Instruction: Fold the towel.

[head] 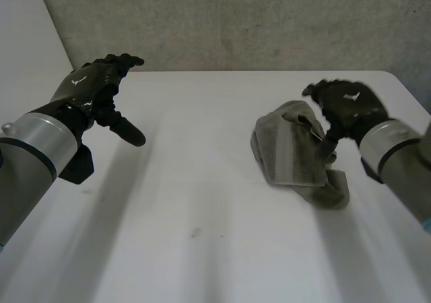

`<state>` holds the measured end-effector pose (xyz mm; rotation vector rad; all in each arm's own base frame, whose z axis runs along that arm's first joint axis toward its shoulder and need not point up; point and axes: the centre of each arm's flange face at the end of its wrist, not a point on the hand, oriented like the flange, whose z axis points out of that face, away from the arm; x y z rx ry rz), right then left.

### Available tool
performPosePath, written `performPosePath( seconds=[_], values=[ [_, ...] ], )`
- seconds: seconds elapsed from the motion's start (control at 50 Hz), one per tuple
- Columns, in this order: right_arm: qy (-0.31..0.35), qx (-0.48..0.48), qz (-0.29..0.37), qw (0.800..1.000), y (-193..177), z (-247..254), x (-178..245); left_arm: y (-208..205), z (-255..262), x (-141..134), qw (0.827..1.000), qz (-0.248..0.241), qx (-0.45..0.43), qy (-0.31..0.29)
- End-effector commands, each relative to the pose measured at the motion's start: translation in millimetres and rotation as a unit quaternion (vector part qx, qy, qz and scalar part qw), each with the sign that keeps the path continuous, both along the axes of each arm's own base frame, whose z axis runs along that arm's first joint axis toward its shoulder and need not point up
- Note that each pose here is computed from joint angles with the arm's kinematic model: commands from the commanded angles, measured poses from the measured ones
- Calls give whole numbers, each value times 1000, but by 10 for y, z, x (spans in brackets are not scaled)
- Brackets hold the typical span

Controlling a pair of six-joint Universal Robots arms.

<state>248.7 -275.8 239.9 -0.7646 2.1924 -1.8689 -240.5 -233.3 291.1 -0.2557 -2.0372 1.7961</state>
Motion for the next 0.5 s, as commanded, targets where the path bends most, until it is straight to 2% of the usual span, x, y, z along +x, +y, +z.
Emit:
performPosePath(
  seconds=[0.02, 0.06, 0.18, 0.28, 0.42, 0.5],
  values=[
    [51, 25, 30, 998, -32, -516, 173, -1, -7, -3, 1000, 0, 1, 0],
    [58, 19, 34, 998, -61, -736, 206, -6, -15, -5, 1000, 0, 2, -1],
    [68, -23, 45, 996, -102, -960, 264, -13, -31, -13, 1000, -1, 1, -1],
    [98, -116, 47, 987, -251, -1185, 363, -29, -53, -20, 1000, -1, -6, 0],
    [100, -202, 44, 973, -279, -931, 421, -37, -64, -27, 1000, -1, -7, 1],
    [45, -260, 71, 962, 9, -288, 645, -49, -107, -40, 1000, -4, 0, -1]
  ],
)
